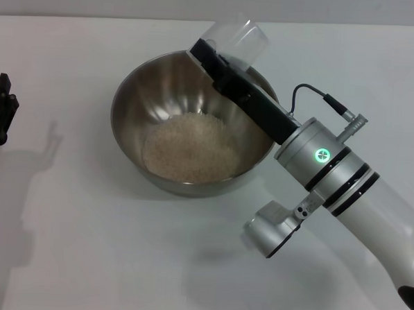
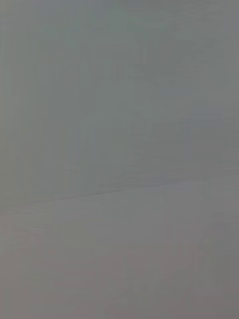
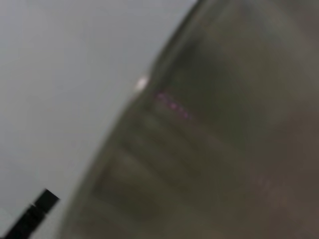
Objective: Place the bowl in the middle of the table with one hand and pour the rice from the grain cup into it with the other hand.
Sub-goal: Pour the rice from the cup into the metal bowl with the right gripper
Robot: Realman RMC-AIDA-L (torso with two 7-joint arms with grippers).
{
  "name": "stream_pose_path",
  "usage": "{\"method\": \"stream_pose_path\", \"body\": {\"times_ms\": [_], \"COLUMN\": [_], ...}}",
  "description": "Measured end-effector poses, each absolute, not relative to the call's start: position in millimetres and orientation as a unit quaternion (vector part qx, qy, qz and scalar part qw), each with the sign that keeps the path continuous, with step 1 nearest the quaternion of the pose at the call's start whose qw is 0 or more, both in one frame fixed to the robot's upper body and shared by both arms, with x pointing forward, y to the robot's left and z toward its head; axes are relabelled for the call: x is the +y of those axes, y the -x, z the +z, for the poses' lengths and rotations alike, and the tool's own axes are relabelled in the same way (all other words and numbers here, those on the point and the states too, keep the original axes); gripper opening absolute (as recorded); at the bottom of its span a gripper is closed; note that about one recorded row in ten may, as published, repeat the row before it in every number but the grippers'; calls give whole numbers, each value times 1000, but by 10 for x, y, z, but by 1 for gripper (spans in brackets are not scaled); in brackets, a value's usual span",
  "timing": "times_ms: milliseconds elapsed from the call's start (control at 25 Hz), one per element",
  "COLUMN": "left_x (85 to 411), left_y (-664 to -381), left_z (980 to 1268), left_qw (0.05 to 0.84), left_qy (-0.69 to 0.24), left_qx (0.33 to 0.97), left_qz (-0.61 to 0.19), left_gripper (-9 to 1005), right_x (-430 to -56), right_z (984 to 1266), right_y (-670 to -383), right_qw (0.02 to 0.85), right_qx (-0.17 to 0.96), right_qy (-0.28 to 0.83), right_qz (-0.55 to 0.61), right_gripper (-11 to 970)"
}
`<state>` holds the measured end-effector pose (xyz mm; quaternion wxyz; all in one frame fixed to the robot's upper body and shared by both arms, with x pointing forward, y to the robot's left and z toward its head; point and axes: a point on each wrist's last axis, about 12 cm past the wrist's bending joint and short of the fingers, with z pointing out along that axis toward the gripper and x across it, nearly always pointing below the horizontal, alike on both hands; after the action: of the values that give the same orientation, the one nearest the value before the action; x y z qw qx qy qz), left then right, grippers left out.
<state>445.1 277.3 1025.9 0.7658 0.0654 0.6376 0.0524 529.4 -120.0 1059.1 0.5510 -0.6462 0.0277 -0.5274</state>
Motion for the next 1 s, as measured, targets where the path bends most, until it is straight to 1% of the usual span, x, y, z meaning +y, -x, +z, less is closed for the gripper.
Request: {"method": "stream_pose_path", "body": {"times_ms": [240, 440, 640, 1000], "left_x": [2773, 2773, 2770, 2779], "left_y": [-4451, -4451, -4450, -4442], "left_z": [10259, 10259, 10258, 10247], "left_qw": [766, 766, 766, 764], "left_qy": [-65, -66, -66, -66], "left_qx": [638, 638, 638, 640], "left_qz": [52, 52, 52, 52], "left_gripper": [825, 825, 825, 825], "right_x": [-1156, -1112, -1081, -1059], "right_z": [10578, 10573, 10559, 10554], "right_y": [-5275, -5263, -5260, -5238], "right_qw": [494, 472, 458, 455], "right_qx": [-40, -79, -107, -117], "right_qy": [652, 653, 657, 656], "right_qz": [-574, -587, -590, -591], "right_gripper": [26, 29, 31, 36]}}
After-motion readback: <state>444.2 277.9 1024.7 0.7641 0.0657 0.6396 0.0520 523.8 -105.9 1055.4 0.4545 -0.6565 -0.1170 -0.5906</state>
